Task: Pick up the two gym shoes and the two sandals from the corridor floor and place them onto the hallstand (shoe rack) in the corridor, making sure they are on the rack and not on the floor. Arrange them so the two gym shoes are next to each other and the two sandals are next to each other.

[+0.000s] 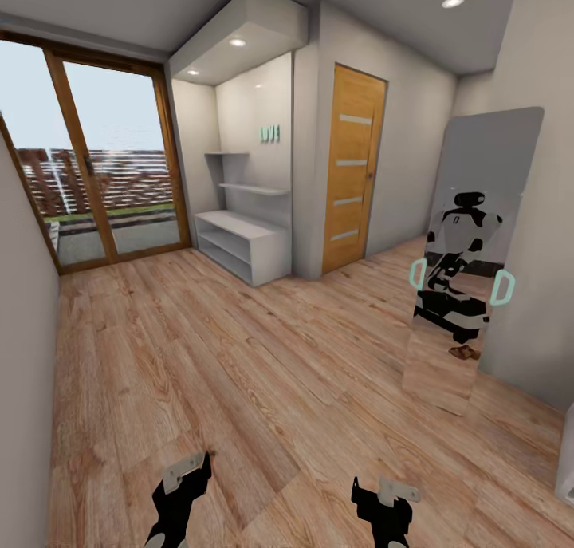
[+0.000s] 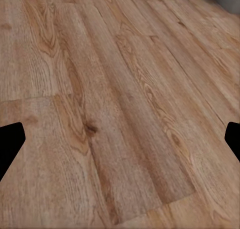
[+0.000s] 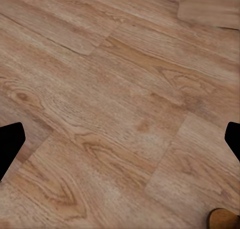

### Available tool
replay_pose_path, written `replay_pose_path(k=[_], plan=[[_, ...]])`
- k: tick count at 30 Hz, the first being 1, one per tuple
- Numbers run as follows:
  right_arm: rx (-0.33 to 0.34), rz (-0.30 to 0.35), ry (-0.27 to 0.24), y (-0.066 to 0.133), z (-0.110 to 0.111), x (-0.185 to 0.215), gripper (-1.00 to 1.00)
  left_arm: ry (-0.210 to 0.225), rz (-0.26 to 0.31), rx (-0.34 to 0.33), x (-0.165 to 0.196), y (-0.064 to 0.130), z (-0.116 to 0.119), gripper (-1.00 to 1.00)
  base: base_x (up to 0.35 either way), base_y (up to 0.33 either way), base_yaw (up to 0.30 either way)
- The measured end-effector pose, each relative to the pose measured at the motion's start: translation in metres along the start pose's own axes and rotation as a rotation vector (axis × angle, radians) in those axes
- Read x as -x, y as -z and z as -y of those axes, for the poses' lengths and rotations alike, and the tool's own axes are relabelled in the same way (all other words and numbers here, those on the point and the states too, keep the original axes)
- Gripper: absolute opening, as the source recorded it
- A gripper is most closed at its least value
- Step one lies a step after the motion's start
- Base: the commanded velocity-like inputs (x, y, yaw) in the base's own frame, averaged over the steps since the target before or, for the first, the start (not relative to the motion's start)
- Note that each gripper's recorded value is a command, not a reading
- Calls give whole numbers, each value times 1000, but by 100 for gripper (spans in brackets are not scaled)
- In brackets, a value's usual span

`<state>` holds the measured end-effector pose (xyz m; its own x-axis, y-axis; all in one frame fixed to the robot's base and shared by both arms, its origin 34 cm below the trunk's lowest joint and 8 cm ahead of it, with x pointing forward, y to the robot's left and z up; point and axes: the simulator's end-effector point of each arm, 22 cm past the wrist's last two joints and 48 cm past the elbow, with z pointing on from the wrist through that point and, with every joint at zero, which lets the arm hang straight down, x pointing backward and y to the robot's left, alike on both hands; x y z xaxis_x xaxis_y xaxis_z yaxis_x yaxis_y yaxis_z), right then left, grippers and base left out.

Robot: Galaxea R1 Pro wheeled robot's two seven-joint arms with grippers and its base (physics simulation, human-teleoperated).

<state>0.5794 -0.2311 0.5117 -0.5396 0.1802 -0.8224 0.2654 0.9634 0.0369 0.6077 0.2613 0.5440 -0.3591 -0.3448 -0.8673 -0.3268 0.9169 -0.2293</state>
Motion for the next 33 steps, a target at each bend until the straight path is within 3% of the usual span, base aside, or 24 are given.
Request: replay_pose_path(k=[33], plan=[[1,-2,3,-22,3,-46,100,5,-9,-4,-50,-14,-9,100,0,0,0]])
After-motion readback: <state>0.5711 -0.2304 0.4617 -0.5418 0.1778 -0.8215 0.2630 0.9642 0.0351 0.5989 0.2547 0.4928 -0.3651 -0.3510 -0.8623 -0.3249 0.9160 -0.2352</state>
